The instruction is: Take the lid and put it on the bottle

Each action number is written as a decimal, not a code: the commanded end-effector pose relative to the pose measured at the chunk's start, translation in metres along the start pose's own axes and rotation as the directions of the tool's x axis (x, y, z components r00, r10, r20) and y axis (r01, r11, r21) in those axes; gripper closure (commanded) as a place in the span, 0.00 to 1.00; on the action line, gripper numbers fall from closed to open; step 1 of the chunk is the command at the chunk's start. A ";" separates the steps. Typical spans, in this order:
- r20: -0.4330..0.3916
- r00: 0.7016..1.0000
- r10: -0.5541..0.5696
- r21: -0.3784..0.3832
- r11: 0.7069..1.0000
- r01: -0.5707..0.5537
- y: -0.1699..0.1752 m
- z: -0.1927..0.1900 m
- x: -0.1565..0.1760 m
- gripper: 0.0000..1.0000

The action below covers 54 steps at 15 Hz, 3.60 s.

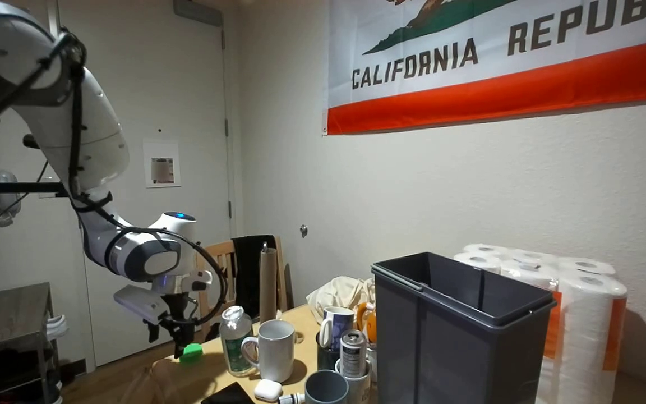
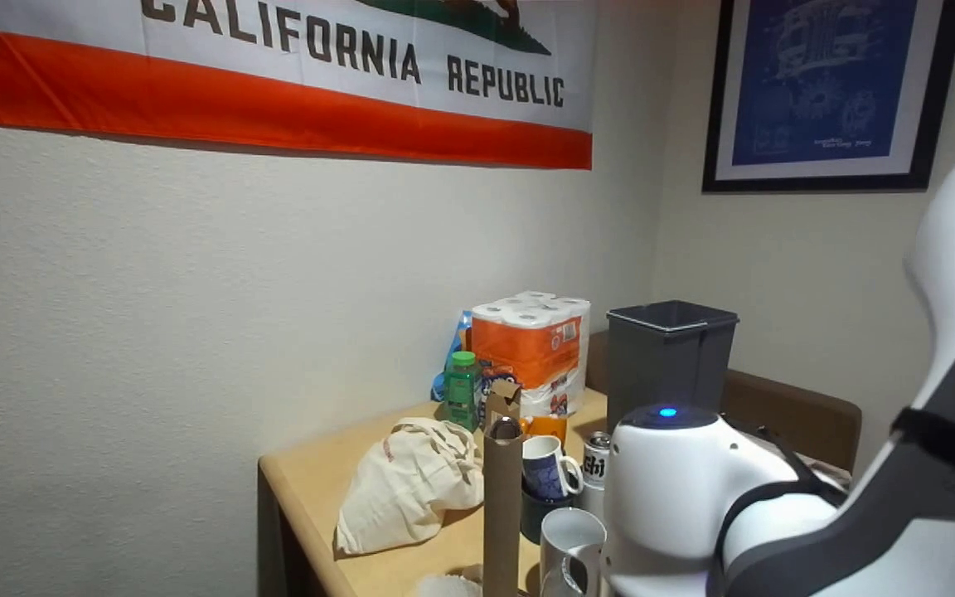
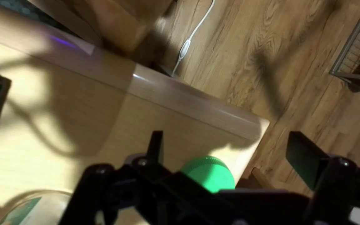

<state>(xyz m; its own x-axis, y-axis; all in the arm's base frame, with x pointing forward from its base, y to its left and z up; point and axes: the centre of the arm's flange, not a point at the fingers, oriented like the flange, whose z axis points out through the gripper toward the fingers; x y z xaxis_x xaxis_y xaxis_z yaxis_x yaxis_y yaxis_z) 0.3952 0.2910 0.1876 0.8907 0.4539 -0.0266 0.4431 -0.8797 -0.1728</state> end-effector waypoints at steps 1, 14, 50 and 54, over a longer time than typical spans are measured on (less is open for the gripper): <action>-0.028 0.999 -0.025 0.022 0.999 0.025 -0.005 0.024 0.032 0.00; -0.084 0.989 -0.125 -0.032 0.992 0.123 -0.011 0.062 0.058 0.00; -0.135 0.966 0.221 -0.189 0.951 -0.245 0.062 -0.138 0.040 0.59; -0.157 0.948 0.277 -0.188 0.934 -0.304 0.083 -0.140 0.036 0.59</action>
<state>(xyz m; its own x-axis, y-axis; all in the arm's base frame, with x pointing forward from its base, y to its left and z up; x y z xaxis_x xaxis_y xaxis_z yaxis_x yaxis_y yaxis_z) 0.4849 0.2254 0.3102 0.9764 0.2098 0.0506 0.2091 -0.9777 0.0187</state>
